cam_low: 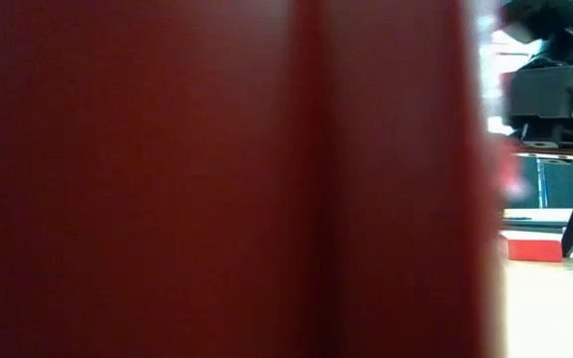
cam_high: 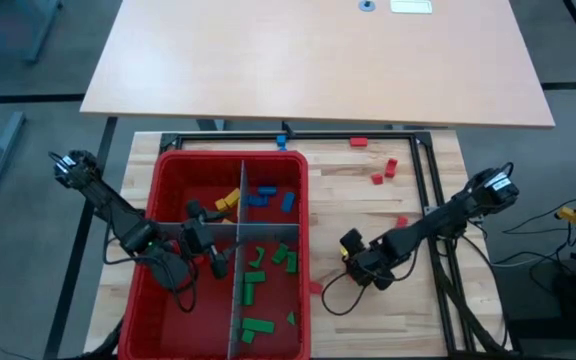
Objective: Sort blocks
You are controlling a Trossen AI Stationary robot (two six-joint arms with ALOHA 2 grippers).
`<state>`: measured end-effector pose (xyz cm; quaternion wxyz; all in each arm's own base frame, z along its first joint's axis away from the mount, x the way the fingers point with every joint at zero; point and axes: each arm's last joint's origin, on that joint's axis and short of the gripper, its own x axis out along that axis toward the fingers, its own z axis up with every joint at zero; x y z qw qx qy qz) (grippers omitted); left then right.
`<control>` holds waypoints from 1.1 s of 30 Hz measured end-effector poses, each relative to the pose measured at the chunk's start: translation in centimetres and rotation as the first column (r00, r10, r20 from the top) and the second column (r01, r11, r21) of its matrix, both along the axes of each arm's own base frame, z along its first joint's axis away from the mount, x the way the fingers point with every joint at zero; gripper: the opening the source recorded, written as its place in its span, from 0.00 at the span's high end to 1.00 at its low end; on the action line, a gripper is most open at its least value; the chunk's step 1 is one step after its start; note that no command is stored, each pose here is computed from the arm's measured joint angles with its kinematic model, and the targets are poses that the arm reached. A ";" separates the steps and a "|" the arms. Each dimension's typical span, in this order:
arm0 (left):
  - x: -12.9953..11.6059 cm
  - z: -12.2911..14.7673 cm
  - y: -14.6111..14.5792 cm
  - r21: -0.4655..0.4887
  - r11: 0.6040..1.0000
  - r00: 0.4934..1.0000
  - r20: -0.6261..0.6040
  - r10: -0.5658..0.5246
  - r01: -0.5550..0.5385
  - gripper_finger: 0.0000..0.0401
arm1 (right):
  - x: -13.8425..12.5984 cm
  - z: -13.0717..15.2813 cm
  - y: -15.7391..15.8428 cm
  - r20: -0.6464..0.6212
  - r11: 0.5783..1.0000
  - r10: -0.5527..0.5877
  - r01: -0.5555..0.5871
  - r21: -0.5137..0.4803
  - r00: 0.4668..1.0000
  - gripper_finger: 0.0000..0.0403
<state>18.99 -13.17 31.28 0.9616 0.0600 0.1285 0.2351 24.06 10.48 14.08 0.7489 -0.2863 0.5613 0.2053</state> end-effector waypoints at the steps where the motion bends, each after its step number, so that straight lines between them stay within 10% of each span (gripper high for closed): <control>1: 0.0 0.0 0.0 -0.001 1.000 1.000 0.001 0.000 0.000 0.22 | 0.0 -0.3 0.0 -0.011 1.000 0.000 0.000 -0.005 1.000 0.46; 18: 0.0 0.0 0.0 -0.006 1.000 1.000 0.005 0.000 0.000 0.22 | 0.7 -0.2 0.5 -0.019 0.997 -0.049 0.049 0.057 0.999 0.63; 28: 0.0 0.0 0.0 -0.005 1.000 1.000 0.005 0.000 0.000 0.22 | 0.9 0.3 0.6 -0.018 0.936 -0.312 0.310 0.164 0.950 0.97; 33: 0.0 0.0 0.0 -0.004 1.000 1.000 0.005 0.000 0.000 0.22 | 0.7 0.4 0.5 -0.032 0.906 -0.384 0.383 0.181 0.923 0.98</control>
